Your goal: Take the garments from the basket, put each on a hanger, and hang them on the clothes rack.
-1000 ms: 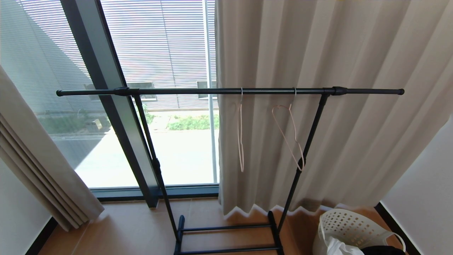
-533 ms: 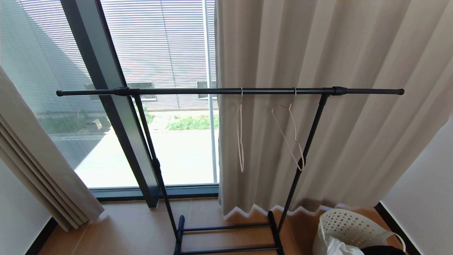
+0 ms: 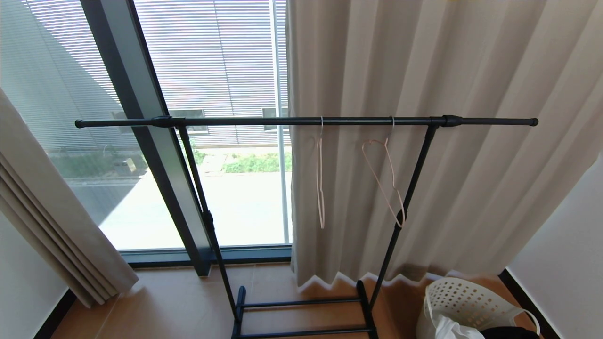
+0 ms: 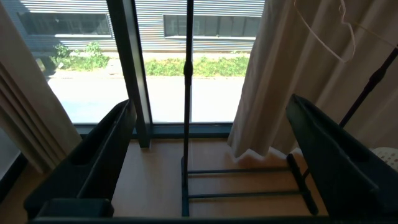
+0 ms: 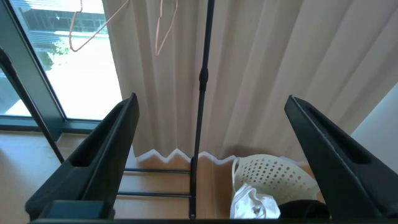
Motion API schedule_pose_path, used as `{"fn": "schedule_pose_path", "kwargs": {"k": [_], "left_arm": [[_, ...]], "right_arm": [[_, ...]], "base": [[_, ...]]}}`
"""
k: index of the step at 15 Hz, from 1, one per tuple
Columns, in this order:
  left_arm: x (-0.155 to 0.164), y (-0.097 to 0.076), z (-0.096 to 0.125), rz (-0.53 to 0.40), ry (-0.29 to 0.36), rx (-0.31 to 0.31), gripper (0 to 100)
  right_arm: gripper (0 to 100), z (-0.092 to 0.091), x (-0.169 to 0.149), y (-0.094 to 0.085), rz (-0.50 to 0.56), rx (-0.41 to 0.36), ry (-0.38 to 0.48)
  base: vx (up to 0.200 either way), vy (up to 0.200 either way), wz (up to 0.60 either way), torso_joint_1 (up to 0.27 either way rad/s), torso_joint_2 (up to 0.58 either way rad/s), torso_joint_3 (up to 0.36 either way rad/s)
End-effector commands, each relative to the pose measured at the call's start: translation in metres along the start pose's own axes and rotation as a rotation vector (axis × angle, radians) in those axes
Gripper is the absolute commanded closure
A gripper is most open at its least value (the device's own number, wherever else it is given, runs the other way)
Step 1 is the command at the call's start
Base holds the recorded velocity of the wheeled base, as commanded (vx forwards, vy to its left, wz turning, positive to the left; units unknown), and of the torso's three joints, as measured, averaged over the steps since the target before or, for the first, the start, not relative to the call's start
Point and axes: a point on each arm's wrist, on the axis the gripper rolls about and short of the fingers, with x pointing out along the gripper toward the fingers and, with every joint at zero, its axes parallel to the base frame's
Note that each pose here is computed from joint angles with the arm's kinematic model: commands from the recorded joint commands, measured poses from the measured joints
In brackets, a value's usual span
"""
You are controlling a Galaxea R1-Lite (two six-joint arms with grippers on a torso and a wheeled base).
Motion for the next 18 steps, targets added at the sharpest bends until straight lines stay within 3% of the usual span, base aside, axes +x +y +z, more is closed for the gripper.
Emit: {"fn": "schedule_pose_path", "kwargs": {"k": [1, 13, 18], "left_arm": [[0.0, 0.0, 0.0, 0.001, 0.0, 0.0, 0], [0.0, 0.0, 0.0, 0.002, 0.0, 0.007, 0], [0.0, 0.0, 0.0, -0.001, 0.0, 0.01, 0]], "right_arm": [[0, 0.0, 0.0, 0.0, 0.0, 0.0, 0.0], [0, -0.0002, 0.0, 0.0001, 0.003, 0.0, 0.001], [0, -0.0002, 0.0, 0.0001, 0.003, 0.0, 0.001]], "base": [[0.0, 0.0, 0.0, 0.0, 0.0, 0.0], [0.0, 0.0, 0.0, 0.0, 0.0, 0.0], [0.0, 0.0, 0.0, -0.137, 0.31, 0.17]]}}
